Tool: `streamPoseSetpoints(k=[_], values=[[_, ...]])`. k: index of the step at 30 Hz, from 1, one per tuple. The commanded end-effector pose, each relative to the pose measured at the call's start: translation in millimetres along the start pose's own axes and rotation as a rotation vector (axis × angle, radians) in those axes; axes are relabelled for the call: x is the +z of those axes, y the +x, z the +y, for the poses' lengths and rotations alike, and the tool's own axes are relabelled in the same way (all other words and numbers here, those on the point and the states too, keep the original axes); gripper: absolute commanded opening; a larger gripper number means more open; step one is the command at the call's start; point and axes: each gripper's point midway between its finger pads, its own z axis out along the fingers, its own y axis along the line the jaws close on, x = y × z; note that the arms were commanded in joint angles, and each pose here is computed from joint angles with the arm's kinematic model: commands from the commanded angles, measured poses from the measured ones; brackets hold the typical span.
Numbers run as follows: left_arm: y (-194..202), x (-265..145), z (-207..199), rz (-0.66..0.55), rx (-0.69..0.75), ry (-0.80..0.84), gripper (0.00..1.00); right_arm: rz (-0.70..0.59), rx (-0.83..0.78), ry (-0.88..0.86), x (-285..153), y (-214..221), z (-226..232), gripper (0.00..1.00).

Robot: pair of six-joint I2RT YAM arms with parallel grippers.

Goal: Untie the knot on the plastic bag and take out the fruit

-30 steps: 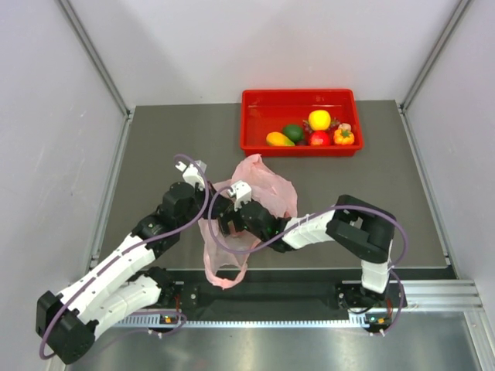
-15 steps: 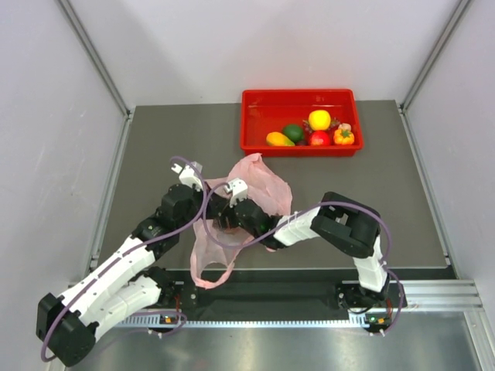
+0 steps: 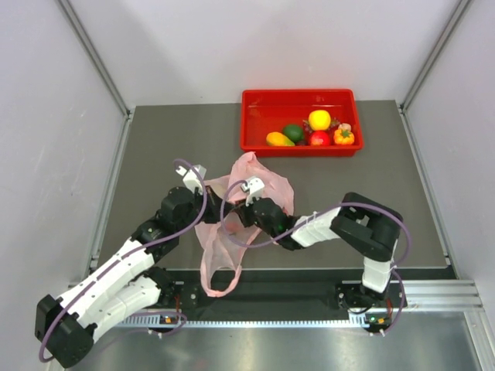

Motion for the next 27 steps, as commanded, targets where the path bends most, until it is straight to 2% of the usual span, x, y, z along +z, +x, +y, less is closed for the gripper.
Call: streamPoseSetpoints(k=[1, 2, 4, 5, 6, 8, 11, 14, 19, 27], values=[[-9, -1, -13, -0.036, 0.003, 0.051, 0.00, -0.075, -0.002, -0.012, -15, -34, -2, 0.47], [-10, -1, -13, -0.038, 0.002, 0.051, 0.00, -0.081, -0.006, 0.012, -16, -38, -6, 0.60], [-12, 0, -16, -0.043, -0.003, 0.064, 0.00, -0.032, -0.030, 0.075, -14, -32, -17, 0.80], [-13, 0, -19, -0.042, -0.004, 0.073, 0.00, -0.014, -0.040, 0.134, -13, -30, -27, 0.82], [-14, 0, -20, -0.042, -0.005, 0.075, 0.00, -0.022, -0.036, 0.164, -8, -40, -28, 0.82], [-18, -1, -24, -0.044, -0.009, 0.081, 0.00, 0.031, -0.046, 0.269, -7, -31, -47, 0.82], [-23, -1, -28, -0.058, -0.008, 0.091, 0.00, 0.037, -0.024, 0.349, -3, -35, -60, 0.81], [-25, 0, -32, -0.063, -0.009, 0.104, 0.00, 0.031, 0.004, 0.367, 0, -39, -66, 0.81], [-25, 3, -36, -0.055, -0.016, 0.126, 0.00, 0.092, 0.060, 0.444, 10, -28, -81, 0.80], [-23, 8, -37, -0.047, -0.023, 0.138, 0.00, 0.070, 0.179, 0.473, 28, -34, -82, 0.79]])
